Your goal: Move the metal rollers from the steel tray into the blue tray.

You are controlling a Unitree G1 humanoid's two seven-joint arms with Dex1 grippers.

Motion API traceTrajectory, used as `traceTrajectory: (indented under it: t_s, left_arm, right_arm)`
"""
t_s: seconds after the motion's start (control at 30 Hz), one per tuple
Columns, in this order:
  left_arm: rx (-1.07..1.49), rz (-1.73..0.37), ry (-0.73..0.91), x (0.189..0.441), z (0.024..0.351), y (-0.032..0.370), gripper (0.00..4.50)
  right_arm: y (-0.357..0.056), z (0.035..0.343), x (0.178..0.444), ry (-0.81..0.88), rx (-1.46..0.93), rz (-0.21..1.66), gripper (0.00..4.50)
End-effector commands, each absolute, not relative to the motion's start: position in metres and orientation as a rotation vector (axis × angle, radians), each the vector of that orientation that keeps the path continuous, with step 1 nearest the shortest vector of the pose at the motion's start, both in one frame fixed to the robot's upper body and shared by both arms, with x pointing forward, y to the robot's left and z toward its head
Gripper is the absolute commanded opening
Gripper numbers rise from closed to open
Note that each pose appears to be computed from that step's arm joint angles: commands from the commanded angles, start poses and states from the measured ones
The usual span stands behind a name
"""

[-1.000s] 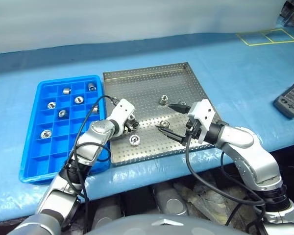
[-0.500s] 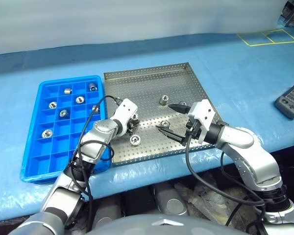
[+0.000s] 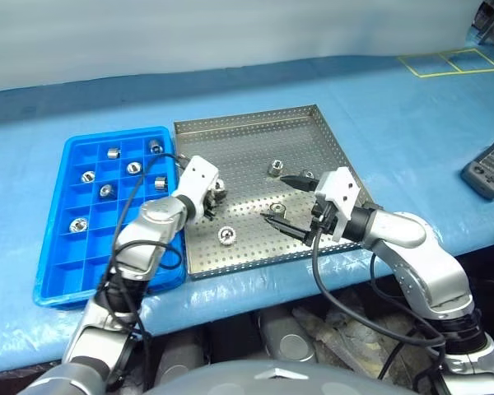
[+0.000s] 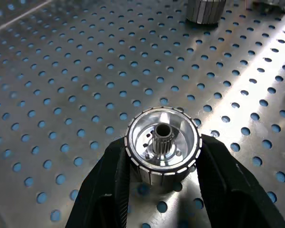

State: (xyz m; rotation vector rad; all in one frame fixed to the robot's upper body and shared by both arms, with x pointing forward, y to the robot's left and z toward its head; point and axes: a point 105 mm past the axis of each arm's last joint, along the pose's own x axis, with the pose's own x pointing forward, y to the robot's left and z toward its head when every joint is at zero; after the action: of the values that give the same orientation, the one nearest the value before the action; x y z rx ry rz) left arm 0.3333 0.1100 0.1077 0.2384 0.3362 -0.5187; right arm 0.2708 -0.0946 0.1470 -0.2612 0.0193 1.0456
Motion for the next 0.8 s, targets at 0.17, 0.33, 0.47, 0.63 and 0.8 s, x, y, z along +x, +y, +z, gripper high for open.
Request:
traceTrajectory:
  t_s: [0.17, 0.33, 0.47, 0.63, 0.8]
  left_arm:
    - [0.244, -0.391, 0.214, 0.294, 0.164, 0.162, 1.72]
    - [0.278, -0.252, 0.251, 0.262, 0.166, 0.194, 1.72]
    - [0.276, -0.118, 0.278, 0.237, 0.164, 0.218, 1.72]
    - [0.247, 0.023, 0.325, 0.218, 0.151, 0.247, 1.72]
    - [0.219, 0.11, 0.375, 0.205, 0.137, 0.259, 1.72]
  right_arm:
    - [-0.074, 0.141, 0.269, 0.035, -0.22, 1.176, 4.5]
    - [-0.062, 0.13, 0.273, 0.068, -0.22, 1.241, 4.5]
    - [-0.053, 0.129, 0.274, 0.068, -0.221, 1.3, 4.5]
    - [-0.047, 0.125, 0.275, 0.085, -0.227, 1.349, 4.5]
    - [-0.042, 0.126, 0.274, 0.082, -0.232, 1.384, 4.5]
